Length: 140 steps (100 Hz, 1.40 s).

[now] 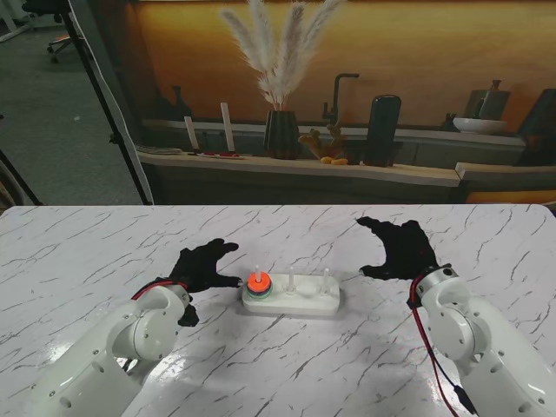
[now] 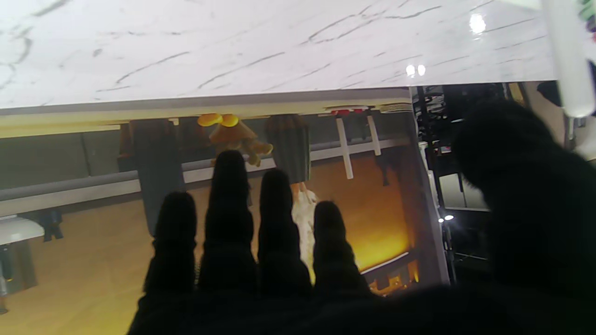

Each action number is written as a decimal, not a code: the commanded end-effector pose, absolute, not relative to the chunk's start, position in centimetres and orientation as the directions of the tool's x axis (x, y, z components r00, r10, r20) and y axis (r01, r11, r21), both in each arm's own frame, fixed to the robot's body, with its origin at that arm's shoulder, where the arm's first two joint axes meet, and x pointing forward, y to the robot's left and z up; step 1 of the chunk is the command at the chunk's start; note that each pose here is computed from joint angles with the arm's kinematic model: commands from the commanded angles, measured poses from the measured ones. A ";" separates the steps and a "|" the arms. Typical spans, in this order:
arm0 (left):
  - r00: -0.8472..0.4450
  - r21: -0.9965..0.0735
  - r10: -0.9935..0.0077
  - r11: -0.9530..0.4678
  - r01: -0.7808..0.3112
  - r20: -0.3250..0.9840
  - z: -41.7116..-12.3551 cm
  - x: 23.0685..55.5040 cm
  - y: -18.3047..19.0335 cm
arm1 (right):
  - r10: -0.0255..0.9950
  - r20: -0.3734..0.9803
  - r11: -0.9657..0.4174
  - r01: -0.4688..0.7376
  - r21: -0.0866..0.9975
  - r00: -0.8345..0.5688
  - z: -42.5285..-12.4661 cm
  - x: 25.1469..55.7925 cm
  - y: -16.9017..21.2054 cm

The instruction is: Move the three rings of the Hanoi Tower from the left rod to the right rod

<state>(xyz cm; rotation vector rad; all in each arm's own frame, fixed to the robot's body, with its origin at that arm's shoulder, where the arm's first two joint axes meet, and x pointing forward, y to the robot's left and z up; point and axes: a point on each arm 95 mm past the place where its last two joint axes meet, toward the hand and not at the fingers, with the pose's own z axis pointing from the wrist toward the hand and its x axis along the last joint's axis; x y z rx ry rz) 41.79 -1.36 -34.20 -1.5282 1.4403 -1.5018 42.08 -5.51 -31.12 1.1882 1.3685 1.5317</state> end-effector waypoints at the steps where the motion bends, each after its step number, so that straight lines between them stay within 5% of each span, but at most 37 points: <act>1: -0.220 -0.903 -0.904 -0.287 -0.320 0.366 -34.4 41.6 -2.6 | 0.950 0.160 -0.151 0.053 0.987 -0.270 -31.5 41.8 -5.9; 140: -0.273 -0.862 -0.878 -0.247 -0.442 0.392 -34.8 40.6 -4.7 | 0.960 0.192 -0.172 0.111 0.979 -0.201 -32.6 41.9 -7.2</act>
